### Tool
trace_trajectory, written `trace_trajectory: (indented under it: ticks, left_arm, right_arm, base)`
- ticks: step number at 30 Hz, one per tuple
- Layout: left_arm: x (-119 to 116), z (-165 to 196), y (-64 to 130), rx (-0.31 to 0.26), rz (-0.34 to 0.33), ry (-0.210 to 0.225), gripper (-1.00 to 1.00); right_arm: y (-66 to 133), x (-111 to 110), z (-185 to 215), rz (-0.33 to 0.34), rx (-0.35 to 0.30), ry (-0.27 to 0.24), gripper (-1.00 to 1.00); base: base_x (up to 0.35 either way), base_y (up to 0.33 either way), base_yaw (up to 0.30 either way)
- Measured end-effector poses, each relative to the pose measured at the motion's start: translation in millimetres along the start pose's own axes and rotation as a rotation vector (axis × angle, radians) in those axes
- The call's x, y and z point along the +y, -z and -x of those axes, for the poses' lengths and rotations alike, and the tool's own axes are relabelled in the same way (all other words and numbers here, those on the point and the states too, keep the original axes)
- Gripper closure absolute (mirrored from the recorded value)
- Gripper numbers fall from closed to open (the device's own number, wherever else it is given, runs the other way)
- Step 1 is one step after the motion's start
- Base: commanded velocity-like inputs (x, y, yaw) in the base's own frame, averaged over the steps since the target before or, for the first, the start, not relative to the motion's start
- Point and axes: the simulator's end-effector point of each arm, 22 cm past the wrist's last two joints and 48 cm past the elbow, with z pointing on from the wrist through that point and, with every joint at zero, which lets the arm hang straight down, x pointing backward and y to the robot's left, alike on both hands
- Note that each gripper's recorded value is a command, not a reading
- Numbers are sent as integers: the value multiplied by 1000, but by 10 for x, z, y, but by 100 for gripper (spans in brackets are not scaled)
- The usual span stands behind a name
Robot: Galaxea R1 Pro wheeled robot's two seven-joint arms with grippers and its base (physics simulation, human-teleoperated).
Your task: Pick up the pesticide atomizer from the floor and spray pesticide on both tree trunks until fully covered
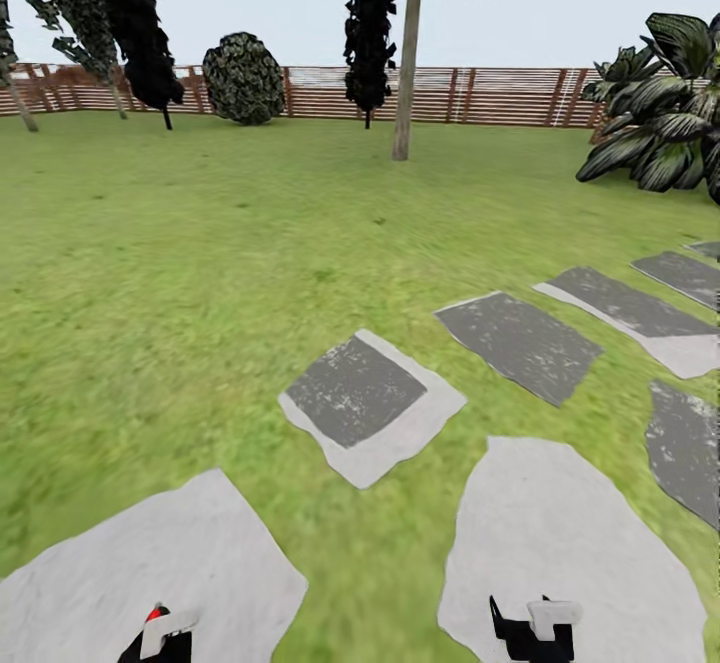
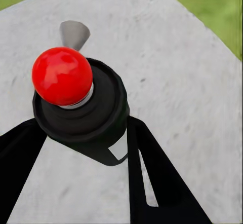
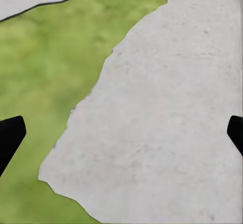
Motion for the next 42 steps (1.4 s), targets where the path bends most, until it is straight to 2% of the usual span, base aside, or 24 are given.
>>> trace_trajectory:
  ticks: [42]
  left_arm:
    - [-13,-1,2,0,-2,-1,100]
  right_arm:
    - [0,-4,2,1,-1,3,-100]
  base:
    - [338,0,-9]
